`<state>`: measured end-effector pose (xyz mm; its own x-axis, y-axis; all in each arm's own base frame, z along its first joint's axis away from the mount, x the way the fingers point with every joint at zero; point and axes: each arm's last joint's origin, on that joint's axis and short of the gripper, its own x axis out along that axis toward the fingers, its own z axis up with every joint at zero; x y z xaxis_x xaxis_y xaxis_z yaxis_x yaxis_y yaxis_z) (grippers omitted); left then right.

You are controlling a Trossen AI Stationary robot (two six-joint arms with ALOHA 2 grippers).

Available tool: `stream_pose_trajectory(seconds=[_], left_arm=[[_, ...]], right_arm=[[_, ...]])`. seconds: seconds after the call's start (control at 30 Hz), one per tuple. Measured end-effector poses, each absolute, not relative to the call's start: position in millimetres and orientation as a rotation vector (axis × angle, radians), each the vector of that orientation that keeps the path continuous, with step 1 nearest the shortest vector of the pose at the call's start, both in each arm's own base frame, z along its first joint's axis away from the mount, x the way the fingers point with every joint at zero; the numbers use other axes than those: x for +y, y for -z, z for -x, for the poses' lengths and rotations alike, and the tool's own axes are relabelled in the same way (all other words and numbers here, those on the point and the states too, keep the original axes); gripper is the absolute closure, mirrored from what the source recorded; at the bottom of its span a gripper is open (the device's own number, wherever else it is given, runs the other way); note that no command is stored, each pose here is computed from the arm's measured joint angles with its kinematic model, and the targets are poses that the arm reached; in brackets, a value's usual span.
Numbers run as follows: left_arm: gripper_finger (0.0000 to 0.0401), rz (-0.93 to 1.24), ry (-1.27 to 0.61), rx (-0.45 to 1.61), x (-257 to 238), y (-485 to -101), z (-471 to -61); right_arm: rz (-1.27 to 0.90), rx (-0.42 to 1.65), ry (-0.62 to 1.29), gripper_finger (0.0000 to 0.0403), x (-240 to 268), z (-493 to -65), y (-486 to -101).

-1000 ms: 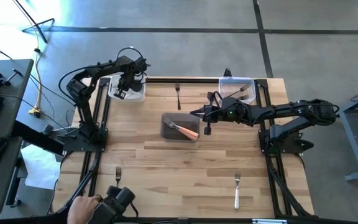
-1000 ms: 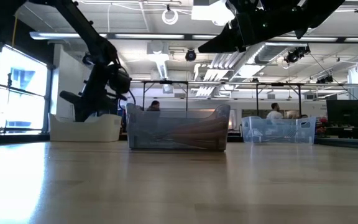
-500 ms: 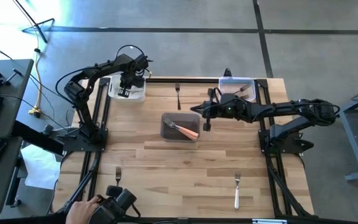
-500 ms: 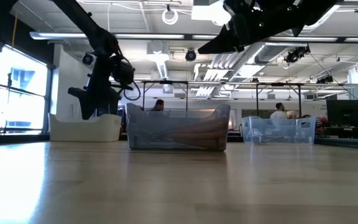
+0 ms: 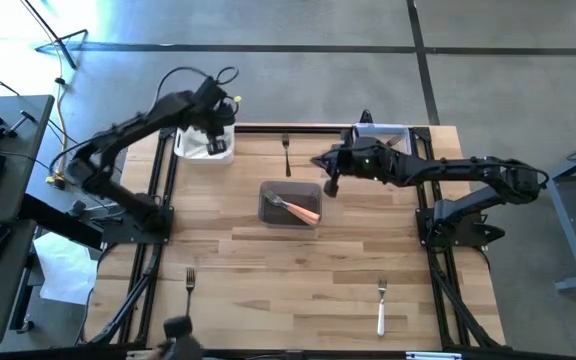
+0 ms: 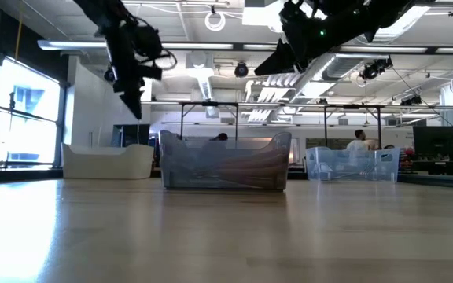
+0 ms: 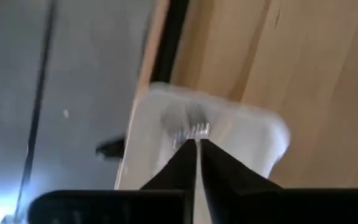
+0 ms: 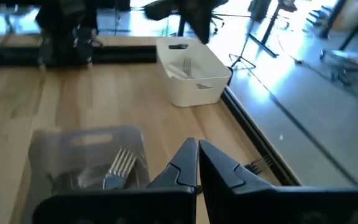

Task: Sort silverware by color (type)
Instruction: Put the top black fork into the transparent bin

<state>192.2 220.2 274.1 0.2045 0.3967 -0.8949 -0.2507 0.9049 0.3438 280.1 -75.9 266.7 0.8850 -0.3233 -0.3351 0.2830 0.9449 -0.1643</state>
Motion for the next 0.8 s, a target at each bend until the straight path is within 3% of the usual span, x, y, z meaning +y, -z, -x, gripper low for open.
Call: stream_pose_trajectory(seconds=[0.2, 0.53, 0.8], left_arm=[[0.0394, -0.116, -0.576, 0.923, 172, -256, -194], [0.0400, 0.014, -0.662, 0.266, 123, -215, -182], [0.0401, 0.034, -0.689, -0.003, 109, -189, -155]], right_arm=[[-0.049, 0.388, 0.376, 0.0403, -92, -296, -276], [-0.358, 0.647, 0.564, 0.0402, -161, -366, -285], [-0.490, 0.816, 0.657, 0.0402, -193, -419, -262]])
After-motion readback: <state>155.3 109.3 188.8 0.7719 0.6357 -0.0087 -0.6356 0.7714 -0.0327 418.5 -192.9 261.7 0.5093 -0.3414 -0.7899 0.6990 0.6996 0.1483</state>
